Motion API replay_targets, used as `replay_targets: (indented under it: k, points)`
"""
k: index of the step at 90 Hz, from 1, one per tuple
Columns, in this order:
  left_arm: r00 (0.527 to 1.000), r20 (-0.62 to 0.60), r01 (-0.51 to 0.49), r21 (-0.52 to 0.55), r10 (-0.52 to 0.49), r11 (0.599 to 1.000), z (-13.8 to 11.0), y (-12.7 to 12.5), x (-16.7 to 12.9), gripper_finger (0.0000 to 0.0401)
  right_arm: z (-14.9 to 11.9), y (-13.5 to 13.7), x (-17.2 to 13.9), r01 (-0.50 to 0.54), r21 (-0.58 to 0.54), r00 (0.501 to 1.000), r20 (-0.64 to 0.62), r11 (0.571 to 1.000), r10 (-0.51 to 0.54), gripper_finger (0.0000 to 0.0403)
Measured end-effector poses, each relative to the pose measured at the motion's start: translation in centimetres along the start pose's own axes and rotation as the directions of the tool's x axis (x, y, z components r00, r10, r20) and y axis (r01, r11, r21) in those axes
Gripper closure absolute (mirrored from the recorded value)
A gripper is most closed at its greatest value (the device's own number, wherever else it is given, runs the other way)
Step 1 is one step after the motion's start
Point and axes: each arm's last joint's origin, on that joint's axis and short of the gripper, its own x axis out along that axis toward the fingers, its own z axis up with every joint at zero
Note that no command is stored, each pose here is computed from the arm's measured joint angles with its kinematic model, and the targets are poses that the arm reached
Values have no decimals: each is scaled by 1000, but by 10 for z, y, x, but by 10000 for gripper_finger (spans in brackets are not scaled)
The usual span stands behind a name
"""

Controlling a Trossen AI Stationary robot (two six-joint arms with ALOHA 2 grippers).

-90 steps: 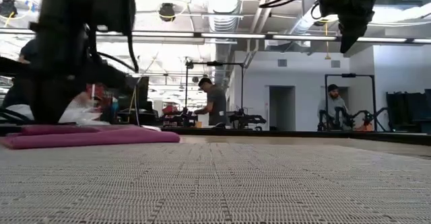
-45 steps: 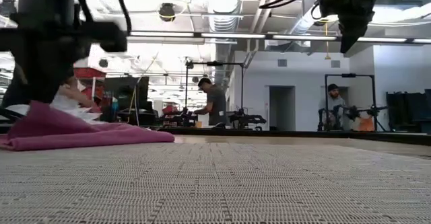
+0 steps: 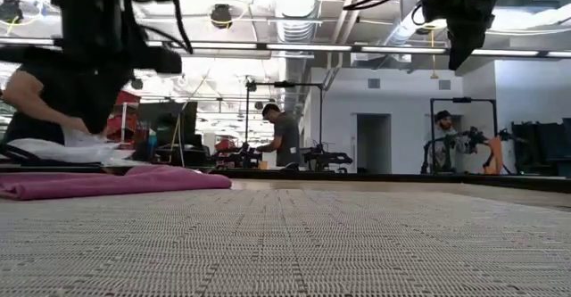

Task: Set table place
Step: Put the pink table napkin on the gray table mat

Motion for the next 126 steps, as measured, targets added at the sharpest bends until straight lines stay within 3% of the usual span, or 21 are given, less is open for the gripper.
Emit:
replay_targets:
  k: [13,28,44,56,79,93,109,126]
  points:
    - [999,-31,11,31,-11,999,-6,-12,13,401,0,0,0,0,0,1000,-2,1000,0,403]
    - [998,-52,-44,17,45,999,-19,-16,27,401,-1,0,0,0,-1,1000,-6,1000,0,403]
    - [992,-100,-83,-60,77,995,-44,-15,40,401,-1,0,0,-1,-1,1000,-8,1000,1,403]
    - [984,-180,-23,-115,2,993,-68,-14,42,401,-2,0,0,-1,-1,1000,-21,1000,1,403]
    - [950,-278,79,-215,-139,973,-103,-25,9,401,0,0,0,-2,-17,1000,-2,1000,2,403]
    - [954,-272,68,-217,-127,974,-107,-22,6,401,3,0,0,-2,-31,1000,29,1000,3,403]
    - [919,-310,162,-263,-242,951,-112,-34,3,401,5,4,1,-76,-27,996,42,997,77,403]
    - [970,-220,51,-217,-100,975,-100,-20,6,401,6,8,1,-87,-41,995,43,995,89,403]
